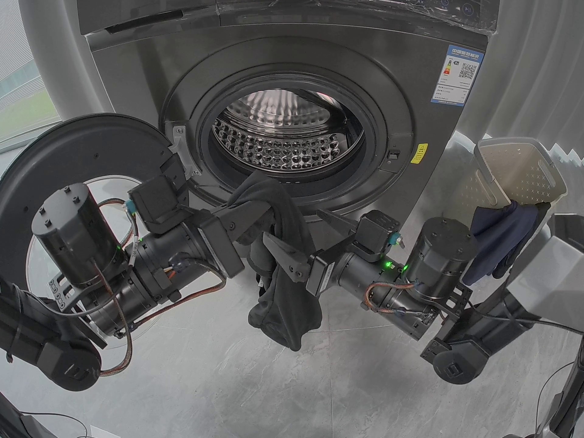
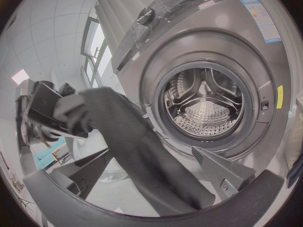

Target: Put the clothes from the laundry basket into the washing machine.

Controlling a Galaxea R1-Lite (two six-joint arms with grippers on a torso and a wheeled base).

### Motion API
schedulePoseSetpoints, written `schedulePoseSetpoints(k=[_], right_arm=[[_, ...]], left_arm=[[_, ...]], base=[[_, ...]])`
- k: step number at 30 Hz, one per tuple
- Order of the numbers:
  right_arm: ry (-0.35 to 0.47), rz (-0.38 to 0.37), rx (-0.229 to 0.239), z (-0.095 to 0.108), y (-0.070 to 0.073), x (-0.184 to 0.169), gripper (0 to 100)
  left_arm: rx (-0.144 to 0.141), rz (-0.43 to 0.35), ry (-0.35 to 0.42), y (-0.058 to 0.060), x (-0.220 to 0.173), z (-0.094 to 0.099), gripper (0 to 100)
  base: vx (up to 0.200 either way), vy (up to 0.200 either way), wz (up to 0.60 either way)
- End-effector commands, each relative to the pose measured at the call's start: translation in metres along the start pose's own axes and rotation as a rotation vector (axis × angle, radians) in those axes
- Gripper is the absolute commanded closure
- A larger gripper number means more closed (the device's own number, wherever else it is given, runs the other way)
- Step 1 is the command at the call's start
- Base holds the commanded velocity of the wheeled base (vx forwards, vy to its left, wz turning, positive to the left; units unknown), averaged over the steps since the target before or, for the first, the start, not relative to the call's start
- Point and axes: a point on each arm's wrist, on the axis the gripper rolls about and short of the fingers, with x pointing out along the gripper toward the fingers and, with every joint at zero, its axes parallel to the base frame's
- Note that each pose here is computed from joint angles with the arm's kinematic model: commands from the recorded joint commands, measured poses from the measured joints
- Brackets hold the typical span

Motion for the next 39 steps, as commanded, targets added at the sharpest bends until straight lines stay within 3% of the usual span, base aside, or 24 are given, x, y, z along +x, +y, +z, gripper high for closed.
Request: schedulePoseSetpoints(k=[1, 8, 19, 20, 29, 37, 38, 39], right_arm=[[0.023, -0.043, -0.009, -0.016, -0.017, 0.009, 0], [0.020, -0.082, -0.020, -0.013, -0.032, 0.008, 0], [0.002, -0.048, -0.017, -0.016, -0.023, 0.017, 0], [-0.003, -0.043, -0.015, -0.016, -0.022, 0.018, 100], [0.006, 0.010, -0.011, -0.009, -0.009, 0.006, 100], [0.020, 0.067, 0.003, 0.006, 0.015, -0.021, 100], [0.018, 0.072, 0.004, 0.008, 0.017, -0.023, 100], [0.018, 0.072, 0.004, 0.008, 0.017, -0.023, 100]], left_arm=[[0.003, -0.007, -0.015, -0.003, -0.003, 0.005, 100], [0.003, -0.008, -0.013, -0.004, -0.006, 0.005, 100], [-0.005, -0.020, 0.014, -0.007, -0.011, -0.001, 100], [-0.005, -0.018, 0.015, -0.006, -0.012, -0.001, 100], [-0.007, -0.012, 0.027, -0.003, -0.011, -0.004, 100], [-0.009, 0.015, 0.044, 0.004, -0.010, -0.008, 100], [-0.012, 0.017, 0.050, 0.005, -0.009, -0.010, 0], [-0.012, 0.017, 0.050, 0.005, -0.009, -0.010, 0]], base=[[0.000, 0.000, 0.00], [0.000, 0.000, 0.00], [0.000, 0.000, 0.00], [0.000, 0.000, 0.00], [0.000, 0.000, 0.00], [0.000, 0.000, 0.00], [0.000, 0.000, 0.00], [0.000, 0.000, 0.00]])
